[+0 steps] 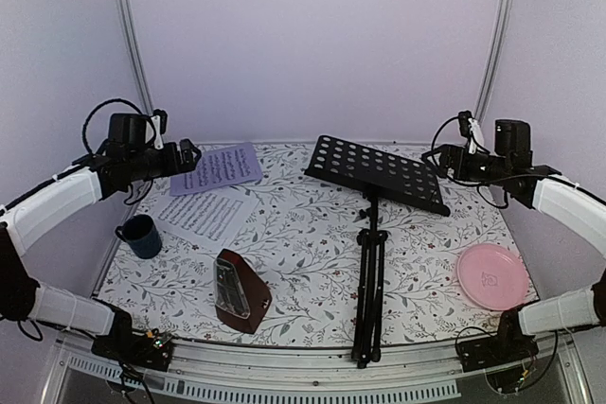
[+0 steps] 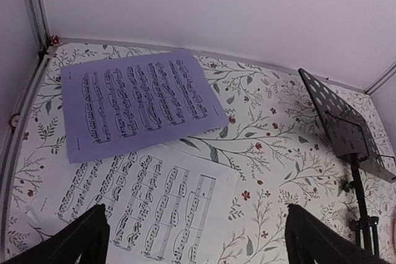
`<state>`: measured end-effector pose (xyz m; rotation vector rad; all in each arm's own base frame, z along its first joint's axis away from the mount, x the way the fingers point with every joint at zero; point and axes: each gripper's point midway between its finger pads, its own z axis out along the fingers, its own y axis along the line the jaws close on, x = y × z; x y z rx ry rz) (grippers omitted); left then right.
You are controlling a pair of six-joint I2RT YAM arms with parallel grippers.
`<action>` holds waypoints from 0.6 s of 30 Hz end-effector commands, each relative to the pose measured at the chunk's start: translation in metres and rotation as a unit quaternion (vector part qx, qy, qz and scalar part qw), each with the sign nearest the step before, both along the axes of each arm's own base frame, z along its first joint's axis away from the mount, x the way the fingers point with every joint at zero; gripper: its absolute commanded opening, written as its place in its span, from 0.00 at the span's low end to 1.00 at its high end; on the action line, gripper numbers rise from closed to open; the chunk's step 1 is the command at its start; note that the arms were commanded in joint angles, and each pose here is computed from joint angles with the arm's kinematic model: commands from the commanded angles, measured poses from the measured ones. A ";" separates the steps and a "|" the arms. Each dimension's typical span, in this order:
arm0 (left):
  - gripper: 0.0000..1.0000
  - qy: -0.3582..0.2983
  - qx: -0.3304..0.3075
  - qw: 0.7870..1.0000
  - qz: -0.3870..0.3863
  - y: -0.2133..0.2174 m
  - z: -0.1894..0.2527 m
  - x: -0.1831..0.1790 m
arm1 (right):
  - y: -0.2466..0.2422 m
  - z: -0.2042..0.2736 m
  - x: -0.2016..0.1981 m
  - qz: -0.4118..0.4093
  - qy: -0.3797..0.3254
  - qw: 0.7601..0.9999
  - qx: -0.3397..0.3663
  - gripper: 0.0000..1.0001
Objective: Set up the instrument practice props
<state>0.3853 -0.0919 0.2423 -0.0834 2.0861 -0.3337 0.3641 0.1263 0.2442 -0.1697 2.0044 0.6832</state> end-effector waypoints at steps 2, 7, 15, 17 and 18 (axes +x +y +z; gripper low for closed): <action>0.99 0.012 -0.054 0.995 -0.079 -0.040 -0.016 0.004 | 0.019 0.003 0.019 0.053 -0.010 0.998 -0.028 0.99; 0.99 0.019 -0.099 0.982 -0.162 -0.074 -0.024 -0.002 | 0.035 -0.004 0.031 0.119 -0.016 0.990 -0.068 0.99; 0.99 0.010 -0.140 0.948 -0.285 -0.122 -0.017 -0.029 | 0.056 -0.033 0.041 0.226 0.012 0.967 -0.119 0.99; 0.99 0.002 -0.148 0.936 -0.321 -0.135 -0.013 -0.039 | 0.058 -0.041 0.041 0.243 0.015 0.961 -0.128 0.99; 0.99 -0.003 -0.150 0.931 -0.332 -0.139 -0.013 -0.043 | 0.060 -0.045 0.040 0.253 0.019 0.958 -0.131 0.99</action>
